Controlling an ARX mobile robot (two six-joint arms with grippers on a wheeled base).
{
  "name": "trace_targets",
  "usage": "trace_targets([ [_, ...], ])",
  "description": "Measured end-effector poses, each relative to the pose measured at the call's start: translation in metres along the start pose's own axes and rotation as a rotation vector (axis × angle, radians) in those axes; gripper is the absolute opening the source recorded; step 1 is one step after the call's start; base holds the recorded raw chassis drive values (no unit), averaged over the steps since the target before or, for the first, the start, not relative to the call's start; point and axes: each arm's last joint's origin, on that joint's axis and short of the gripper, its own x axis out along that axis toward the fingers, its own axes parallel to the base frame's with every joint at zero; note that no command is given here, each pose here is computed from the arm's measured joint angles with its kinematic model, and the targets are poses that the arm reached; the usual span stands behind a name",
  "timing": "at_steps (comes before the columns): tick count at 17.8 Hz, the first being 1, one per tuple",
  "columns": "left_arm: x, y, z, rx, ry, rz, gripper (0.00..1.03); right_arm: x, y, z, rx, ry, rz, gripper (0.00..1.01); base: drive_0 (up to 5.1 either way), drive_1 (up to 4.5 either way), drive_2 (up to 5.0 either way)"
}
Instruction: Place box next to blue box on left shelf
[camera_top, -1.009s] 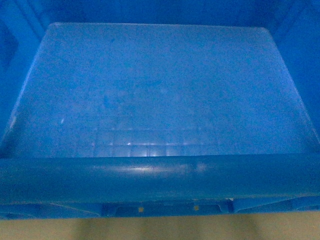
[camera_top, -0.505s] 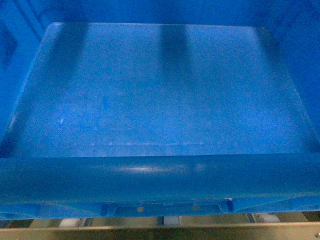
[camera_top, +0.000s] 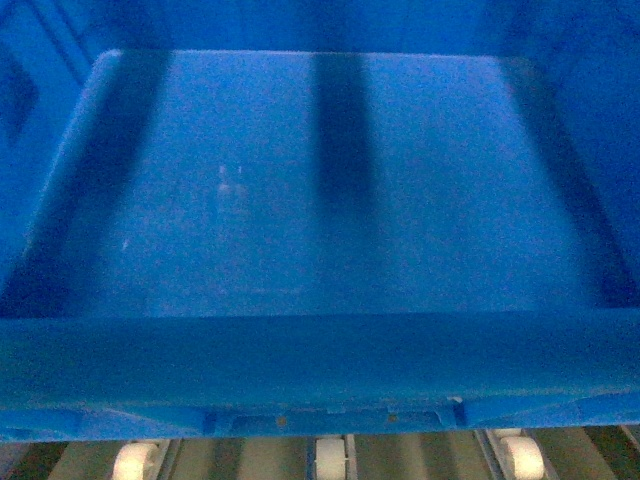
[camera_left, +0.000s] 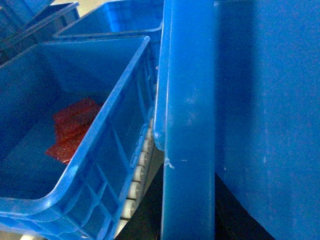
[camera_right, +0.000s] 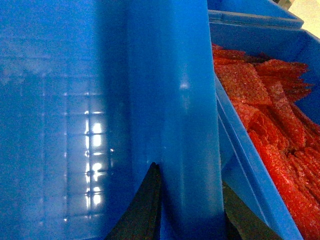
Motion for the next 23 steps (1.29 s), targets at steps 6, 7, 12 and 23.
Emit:
trace_targets([
  [6,-0.0005,0.0004,0.0003,-0.002,-0.002,0.000,0.11,-0.0001,-0.0001,0.0001,0.000,-0.001,-0.002,0.17,0.0,0.00,0.0],
  [7,-0.0005,0.0004,0.0003,-0.002,-0.002,0.000,0.11,-0.0001,-0.0001,0.0001,0.000,-0.001,-0.001,0.17,0.0,0.00,0.0],
  [12,-0.0005,0.0004,0.0003,-0.002,-0.002,0.000,0.11,-0.0001,-0.0001,0.0001,0.000,-0.001,-0.001,0.17,0.0,0.00,0.0],
  [23,-0.0005,0.0004,0.0003,-0.002,-0.002,0.000,0.11,-0.0001,-0.0001,0.0001,0.000,-0.001,-0.002,0.17,0.0,0.00,0.0],
])
